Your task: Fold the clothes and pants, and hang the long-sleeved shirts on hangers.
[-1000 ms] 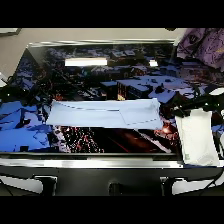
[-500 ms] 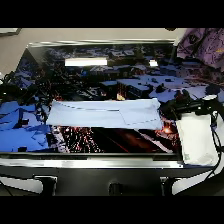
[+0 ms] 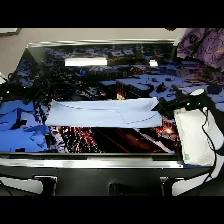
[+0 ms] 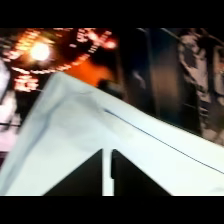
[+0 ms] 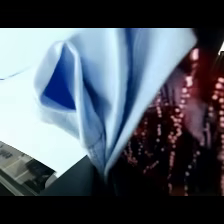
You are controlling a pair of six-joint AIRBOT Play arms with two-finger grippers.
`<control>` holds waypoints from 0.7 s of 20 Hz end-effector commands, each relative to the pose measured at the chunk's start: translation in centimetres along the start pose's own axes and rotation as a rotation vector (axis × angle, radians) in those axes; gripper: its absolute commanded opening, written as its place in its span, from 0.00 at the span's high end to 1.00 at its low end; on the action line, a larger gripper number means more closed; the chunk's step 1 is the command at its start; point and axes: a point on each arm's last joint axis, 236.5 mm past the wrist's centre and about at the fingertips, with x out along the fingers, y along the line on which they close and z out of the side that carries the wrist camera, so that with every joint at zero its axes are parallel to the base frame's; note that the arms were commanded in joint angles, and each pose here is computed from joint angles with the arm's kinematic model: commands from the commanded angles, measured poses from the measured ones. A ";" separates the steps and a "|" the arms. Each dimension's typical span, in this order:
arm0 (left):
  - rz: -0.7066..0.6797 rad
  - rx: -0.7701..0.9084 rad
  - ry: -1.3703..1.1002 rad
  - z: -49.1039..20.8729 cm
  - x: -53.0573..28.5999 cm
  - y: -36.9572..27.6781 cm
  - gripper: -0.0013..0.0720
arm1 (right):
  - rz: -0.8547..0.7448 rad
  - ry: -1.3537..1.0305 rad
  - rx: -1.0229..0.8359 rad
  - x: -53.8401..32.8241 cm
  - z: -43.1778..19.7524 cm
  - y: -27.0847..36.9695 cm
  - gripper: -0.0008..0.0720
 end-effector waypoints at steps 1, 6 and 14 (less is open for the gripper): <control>-0.096 0.069 0.039 -2.0 1.7 -5.4 0.96 | -0.138 -0.074 0.017 -4.9 0.2 1.6 0.95; -0.216 0.215 0.108 -9.0 8.4 -16.7 0.96 | -0.210 -0.183 0.000 -12.0 0.2 6.1 0.95; -0.520 0.071 0.304 -28.0 19.0 -33.2 0.96 | -0.231 -0.271 -0.044 -17.9 -1.0 10.8 0.95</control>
